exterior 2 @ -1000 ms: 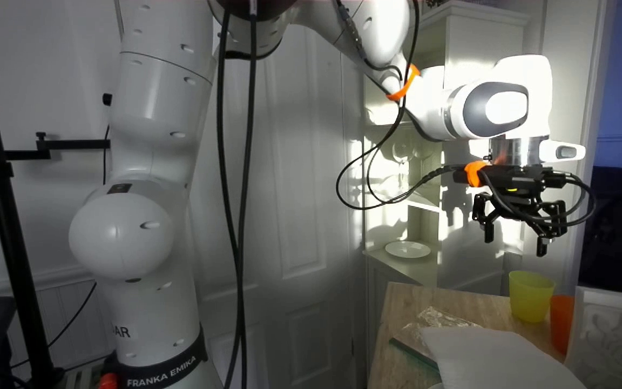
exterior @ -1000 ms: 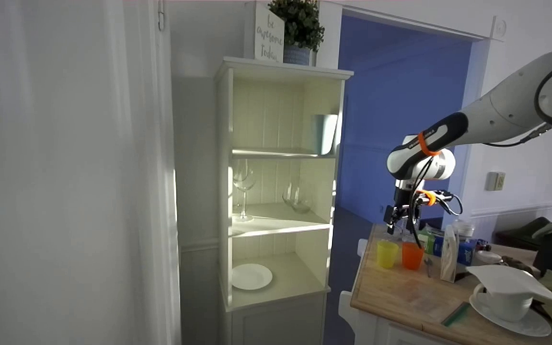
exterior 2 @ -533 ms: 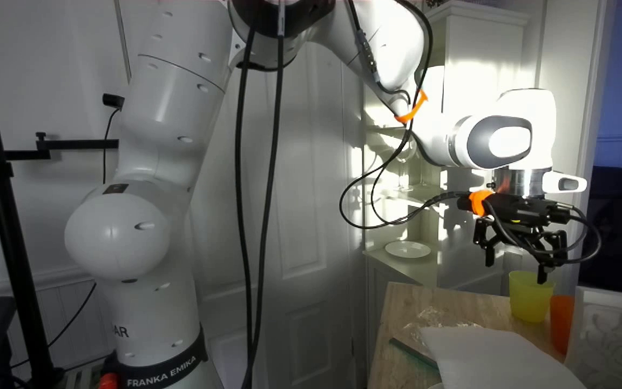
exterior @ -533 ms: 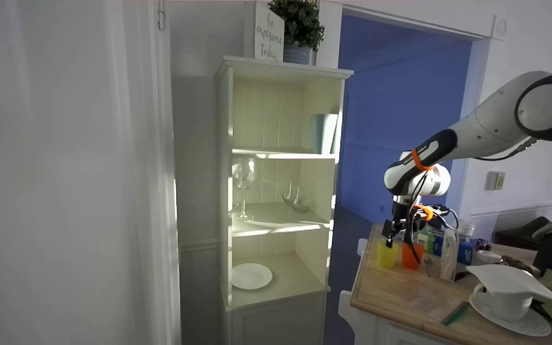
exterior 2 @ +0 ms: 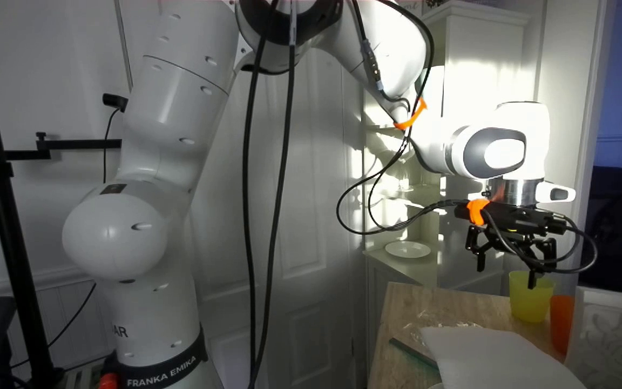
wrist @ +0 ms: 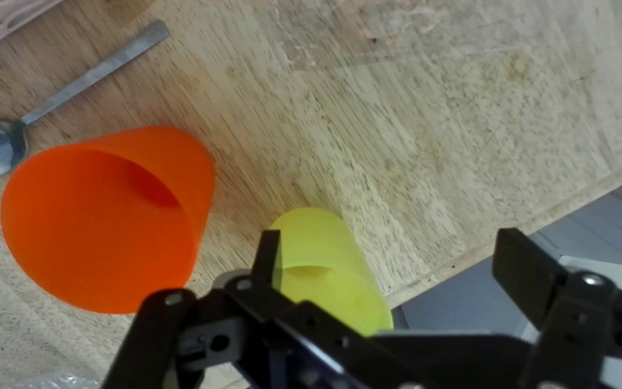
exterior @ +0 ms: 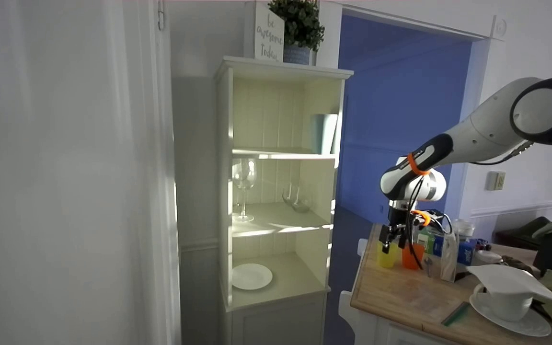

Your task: Put the yellow cup on top of the cabinet on the left

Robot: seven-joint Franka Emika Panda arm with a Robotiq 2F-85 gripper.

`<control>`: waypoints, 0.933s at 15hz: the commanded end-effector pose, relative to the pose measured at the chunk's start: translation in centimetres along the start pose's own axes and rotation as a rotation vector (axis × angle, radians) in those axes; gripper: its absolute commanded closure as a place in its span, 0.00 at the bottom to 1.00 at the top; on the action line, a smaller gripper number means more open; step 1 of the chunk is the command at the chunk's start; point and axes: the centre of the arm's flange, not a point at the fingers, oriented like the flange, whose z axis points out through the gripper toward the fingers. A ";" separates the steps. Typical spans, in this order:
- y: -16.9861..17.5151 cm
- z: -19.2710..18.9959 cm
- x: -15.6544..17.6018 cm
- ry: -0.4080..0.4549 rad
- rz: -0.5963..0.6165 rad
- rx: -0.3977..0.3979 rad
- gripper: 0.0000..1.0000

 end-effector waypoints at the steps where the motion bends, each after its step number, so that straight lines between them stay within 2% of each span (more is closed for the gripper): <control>1: 0.1 -0.8 -0.7 0.000 -0.020 -0.005 0.00; 8: -1.1 -0.7 0.1 0.033 -0.216 0.025 0.00; 14: -1.6 -0.3 1.0 0.080 -0.316 0.040 0.00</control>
